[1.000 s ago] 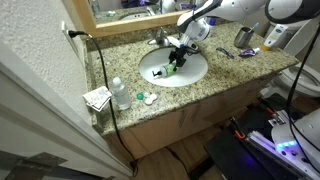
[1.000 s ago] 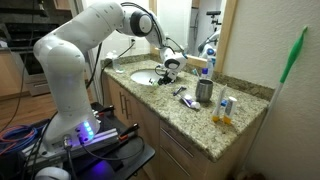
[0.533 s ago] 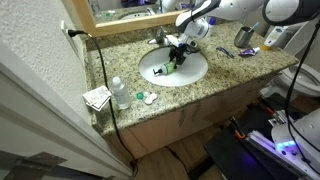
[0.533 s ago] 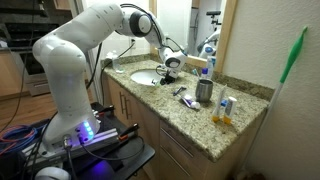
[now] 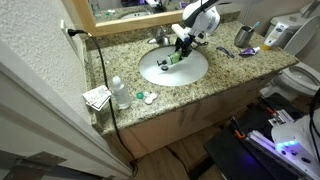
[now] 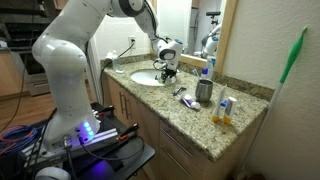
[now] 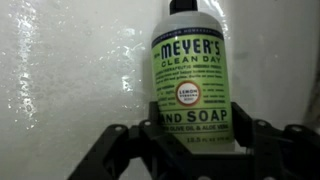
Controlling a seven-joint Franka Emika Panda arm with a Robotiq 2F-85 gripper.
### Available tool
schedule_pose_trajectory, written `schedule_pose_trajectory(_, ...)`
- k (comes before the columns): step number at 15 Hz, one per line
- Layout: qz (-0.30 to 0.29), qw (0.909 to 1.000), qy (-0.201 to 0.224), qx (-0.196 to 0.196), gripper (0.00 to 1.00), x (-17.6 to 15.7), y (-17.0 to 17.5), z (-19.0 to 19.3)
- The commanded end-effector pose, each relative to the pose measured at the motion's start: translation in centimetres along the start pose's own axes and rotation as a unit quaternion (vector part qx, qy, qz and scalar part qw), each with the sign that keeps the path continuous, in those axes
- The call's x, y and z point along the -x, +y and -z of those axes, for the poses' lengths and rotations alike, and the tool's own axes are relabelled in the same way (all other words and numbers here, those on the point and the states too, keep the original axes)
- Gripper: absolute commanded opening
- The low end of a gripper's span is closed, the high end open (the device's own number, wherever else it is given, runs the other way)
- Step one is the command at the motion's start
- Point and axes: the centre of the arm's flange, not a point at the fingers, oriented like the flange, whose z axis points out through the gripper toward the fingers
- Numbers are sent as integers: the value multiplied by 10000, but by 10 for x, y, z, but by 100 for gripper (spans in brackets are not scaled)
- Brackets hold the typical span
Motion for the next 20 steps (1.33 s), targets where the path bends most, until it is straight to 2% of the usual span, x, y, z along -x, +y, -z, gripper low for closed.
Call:
schedule_pose_trajectory(1,-98,9981,116,-598,43,7,49,74)
schedule_pose_trajectory(3,-208,9970,110,-736,43,8,61,107)
schedule_pose_trajectory(9,-760,9963,28,-400,43,7,122,201)
schedule_pose_trajectory(13,-1163,9924,-312,-240,43,-8,173,260)
schedule_pose_trajectory(17,-1810,9799,-721,-437,43,-50,229,309)
schedule_pose_trajectory(20,-2143,9696,-1118,-383,43,-95,276,333)
